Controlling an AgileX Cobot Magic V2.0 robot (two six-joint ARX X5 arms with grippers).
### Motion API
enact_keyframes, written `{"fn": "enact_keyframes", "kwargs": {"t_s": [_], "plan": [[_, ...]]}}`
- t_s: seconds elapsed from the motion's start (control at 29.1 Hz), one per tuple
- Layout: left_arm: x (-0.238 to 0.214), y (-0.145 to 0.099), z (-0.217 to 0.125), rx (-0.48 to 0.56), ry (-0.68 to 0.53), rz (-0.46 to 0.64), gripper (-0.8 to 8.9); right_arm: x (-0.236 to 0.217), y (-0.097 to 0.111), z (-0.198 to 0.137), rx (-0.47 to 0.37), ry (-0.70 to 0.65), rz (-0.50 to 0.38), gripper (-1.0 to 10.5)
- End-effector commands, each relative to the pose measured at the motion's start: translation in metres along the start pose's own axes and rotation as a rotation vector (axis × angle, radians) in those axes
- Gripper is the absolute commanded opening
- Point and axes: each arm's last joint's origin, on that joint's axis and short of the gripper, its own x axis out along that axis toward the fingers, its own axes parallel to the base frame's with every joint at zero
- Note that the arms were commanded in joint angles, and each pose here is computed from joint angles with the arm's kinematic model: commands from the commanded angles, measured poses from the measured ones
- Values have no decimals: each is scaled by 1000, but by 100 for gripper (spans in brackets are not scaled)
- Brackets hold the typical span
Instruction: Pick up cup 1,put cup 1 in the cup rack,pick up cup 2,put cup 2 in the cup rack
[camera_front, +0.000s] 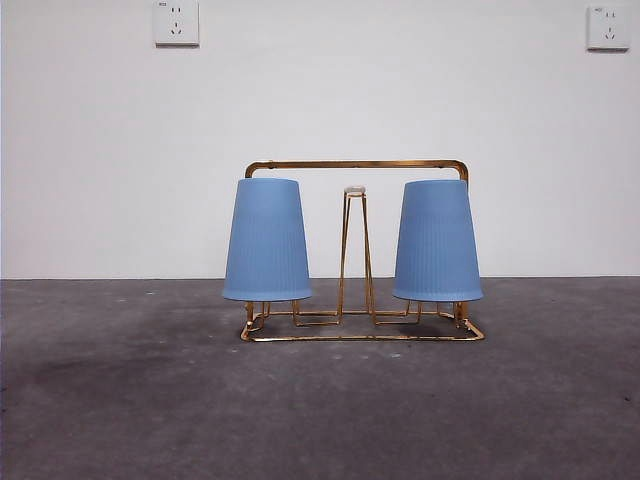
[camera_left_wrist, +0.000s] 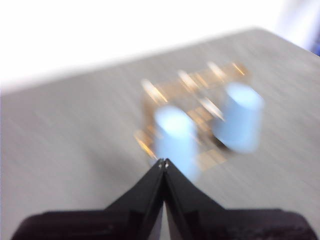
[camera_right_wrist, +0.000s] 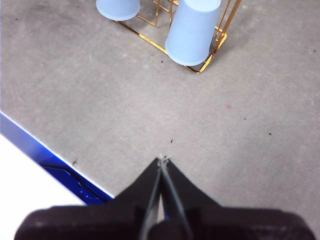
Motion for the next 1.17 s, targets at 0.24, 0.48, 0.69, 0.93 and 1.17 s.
{"fn": "enact_keyframes", "kwargs": {"t_s": [0.24, 0.48, 0.69, 0.93, 1.17], "plan": [[-23, 45, -26, 275, -298, 187, -4, 2, 0, -2, 7, 18, -5, 2], [-4, 60, -95, 208, -194, 349, -4, 2, 0, -2, 7, 18, -5, 2], [17, 65, -154, 145, -145, 378, -4, 2, 0, -2, 7, 18, -5, 2], [36, 66, -208, 54, -130, 367, -4, 2, 0, -2, 7, 18, -5, 2], [45, 68, -224, -22, -123, 364, -4, 2, 0, -2, 7, 18, -5, 2]]}}
